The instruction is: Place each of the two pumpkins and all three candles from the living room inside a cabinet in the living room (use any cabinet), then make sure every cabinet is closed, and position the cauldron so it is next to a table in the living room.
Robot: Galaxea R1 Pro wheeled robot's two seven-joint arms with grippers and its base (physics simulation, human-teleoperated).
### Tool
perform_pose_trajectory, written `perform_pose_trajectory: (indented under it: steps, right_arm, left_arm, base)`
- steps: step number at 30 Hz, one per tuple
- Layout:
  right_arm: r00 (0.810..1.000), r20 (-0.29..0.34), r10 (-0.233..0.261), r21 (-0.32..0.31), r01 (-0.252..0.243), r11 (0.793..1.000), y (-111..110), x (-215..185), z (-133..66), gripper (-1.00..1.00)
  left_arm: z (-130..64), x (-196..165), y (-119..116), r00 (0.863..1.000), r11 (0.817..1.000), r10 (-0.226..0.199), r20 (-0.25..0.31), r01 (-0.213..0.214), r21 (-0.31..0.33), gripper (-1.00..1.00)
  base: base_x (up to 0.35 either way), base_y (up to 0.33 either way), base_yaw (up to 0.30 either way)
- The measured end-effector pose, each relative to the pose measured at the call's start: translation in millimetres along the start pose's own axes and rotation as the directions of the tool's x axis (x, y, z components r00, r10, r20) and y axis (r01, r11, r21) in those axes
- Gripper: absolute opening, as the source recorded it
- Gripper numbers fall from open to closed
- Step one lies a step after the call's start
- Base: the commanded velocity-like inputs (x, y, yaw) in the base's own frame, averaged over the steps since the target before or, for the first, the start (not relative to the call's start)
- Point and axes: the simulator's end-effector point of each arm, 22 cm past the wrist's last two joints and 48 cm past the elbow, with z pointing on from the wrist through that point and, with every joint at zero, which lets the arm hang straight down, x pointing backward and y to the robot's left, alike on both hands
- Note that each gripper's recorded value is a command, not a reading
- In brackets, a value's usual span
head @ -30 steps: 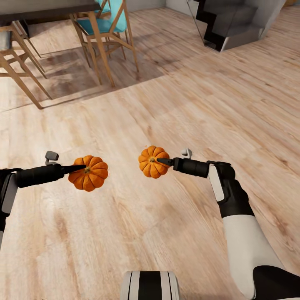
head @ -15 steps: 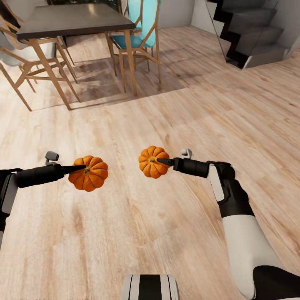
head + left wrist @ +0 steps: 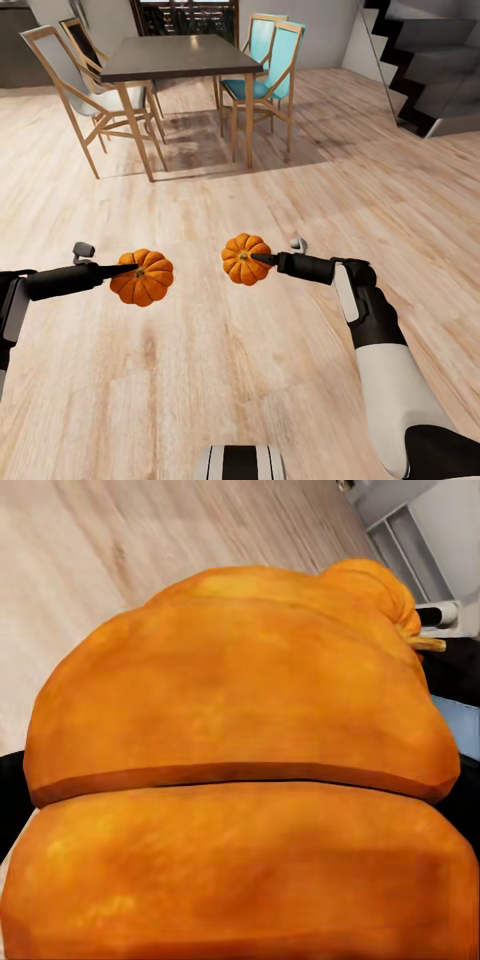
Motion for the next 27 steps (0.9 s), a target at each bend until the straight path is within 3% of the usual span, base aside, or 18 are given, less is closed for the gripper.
perform_pose_trajectory:
  steps: [27]
  right_arm:
    - [0.995,0.052,-0.084,-0.036,0.086,0.996,62.4,-36.6,-25.7,-1.00]
  left_arm:
    - [-25.4,-34.1,-52.8,0.996,0.997,0.071,0.058,-0.072,0.024,-1.00]
  base:
    - [0.000,0.000,0.283]
